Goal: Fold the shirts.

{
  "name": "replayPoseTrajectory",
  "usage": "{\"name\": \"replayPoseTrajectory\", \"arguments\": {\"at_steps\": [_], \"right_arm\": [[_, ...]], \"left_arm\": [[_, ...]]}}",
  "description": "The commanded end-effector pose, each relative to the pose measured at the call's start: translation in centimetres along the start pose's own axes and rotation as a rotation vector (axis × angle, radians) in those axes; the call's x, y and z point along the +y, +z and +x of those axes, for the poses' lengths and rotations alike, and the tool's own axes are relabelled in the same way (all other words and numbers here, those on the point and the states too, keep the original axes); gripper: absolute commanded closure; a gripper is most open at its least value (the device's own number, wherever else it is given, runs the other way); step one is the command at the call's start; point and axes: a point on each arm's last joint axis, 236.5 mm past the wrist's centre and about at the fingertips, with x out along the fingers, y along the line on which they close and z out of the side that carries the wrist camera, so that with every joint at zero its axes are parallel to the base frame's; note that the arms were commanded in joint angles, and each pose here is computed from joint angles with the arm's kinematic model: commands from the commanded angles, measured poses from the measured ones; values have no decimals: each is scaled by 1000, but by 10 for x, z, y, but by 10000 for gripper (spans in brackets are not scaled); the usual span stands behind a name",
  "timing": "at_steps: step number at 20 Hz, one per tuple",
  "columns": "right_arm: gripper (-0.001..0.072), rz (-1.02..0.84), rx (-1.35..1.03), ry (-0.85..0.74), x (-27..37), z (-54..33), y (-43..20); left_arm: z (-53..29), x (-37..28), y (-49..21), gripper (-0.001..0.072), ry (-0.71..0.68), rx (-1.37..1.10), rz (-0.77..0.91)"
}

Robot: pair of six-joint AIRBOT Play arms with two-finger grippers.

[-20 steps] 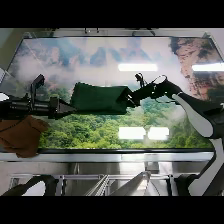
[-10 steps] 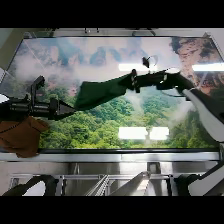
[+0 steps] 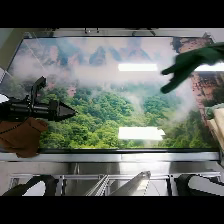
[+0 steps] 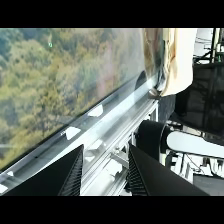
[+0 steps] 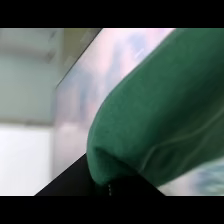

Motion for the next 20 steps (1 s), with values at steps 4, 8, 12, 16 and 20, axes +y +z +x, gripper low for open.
{"name": "replayPoseTrajectory", "arguments": {"at_steps": [4,8,12,16,20], "right_arm": [[695,261,-155,-661,-164,-211,-18],[695,451,-97,-1027,-232,-283,-66],[602,534,0,-1056,-268,-277,-94],[361,632,138,-1076,-291,-273,-129],[376,629,91,-937,-280,-244,-112]], "left_arm": [[0,6,8,413,24,-35,24],[0,7,10,413,30,-45,27],[0,7,11,412,31,-48,27],[0,7,11,412,30,-48,27],[0,8,13,412,33,-55,27]]}}
